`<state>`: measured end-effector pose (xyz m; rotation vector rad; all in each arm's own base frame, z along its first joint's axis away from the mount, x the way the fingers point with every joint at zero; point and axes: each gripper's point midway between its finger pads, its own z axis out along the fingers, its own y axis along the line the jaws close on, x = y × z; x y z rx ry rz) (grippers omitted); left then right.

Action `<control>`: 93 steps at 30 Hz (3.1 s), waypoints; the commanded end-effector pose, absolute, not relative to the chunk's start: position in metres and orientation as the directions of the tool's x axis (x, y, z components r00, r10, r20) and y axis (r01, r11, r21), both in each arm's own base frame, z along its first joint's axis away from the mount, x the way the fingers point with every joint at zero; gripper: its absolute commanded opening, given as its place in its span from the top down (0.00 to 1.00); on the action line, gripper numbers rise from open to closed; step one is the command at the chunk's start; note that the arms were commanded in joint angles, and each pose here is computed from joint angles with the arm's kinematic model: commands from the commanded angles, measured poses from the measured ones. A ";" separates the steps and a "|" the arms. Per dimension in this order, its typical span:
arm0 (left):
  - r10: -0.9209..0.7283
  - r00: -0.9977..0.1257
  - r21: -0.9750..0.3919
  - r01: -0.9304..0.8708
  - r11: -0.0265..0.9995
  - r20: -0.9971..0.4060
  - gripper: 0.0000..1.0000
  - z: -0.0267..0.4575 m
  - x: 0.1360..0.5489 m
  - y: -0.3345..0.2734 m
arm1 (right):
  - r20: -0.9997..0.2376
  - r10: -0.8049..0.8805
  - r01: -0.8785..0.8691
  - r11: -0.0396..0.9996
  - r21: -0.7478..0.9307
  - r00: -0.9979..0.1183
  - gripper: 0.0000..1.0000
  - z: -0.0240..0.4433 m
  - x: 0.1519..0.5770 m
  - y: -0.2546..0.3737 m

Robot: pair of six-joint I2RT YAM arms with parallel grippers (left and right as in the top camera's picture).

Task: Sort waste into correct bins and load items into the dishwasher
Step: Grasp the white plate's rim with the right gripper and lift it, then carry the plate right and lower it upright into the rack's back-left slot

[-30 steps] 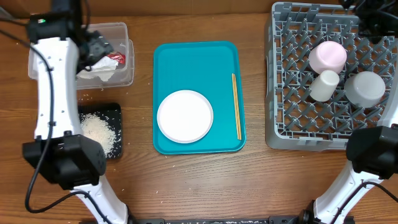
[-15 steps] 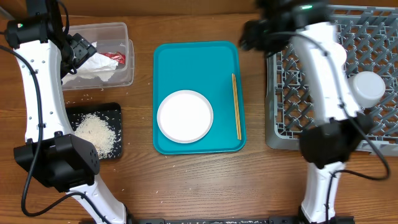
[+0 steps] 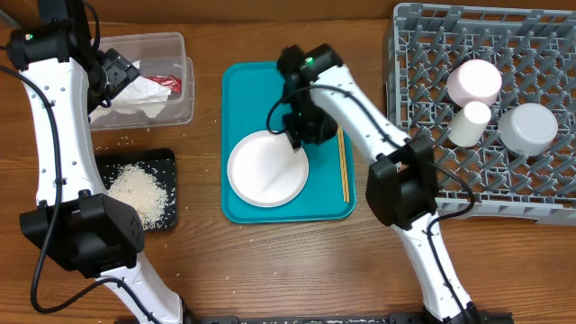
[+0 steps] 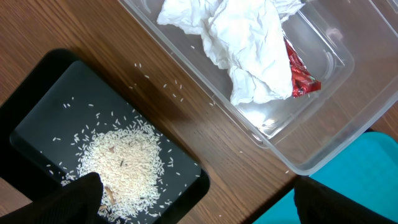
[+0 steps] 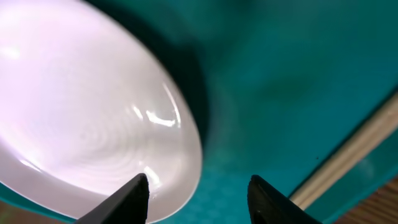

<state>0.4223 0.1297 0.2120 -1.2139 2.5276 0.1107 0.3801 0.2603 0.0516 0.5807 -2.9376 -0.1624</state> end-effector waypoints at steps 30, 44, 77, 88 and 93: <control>-0.742 -0.566 -0.104 -0.766 0.635 -0.359 0.00 0.229 0.422 0.128 | 0.071 -0.296 -0.287 0.951 0.118 -0.953 0.96 0.059 0.403 0.246; -0.742 -0.566 -0.104 -0.766 0.635 -0.359 0.00 0.229 0.422 0.128 | -0.405 0.253 0.298 0.953 -0.051 -0.879 0.96 0.220 0.500 0.037; -0.742 -0.566 -0.104 -0.766 0.635 -0.359 0.00 0.229 0.422 0.128 | -0.667 0.432 0.720 0.655 -0.231 -0.607 0.96 0.243 0.517 -0.120; -0.742 -0.566 -0.104 -0.766 0.635 -0.359 0.00 0.229 0.422 0.128 | -0.647 0.420 0.708 0.652 -0.272 -0.636 0.96 0.219 0.526 -0.118; -0.742 -0.566 -0.104 -0.766 0.635 -0.359 0.00 0.229 0.422 0.128 | -0.643 0.418 0.704 0.654 -0.277 -0.641 0.96 0.216 0.527 -0.116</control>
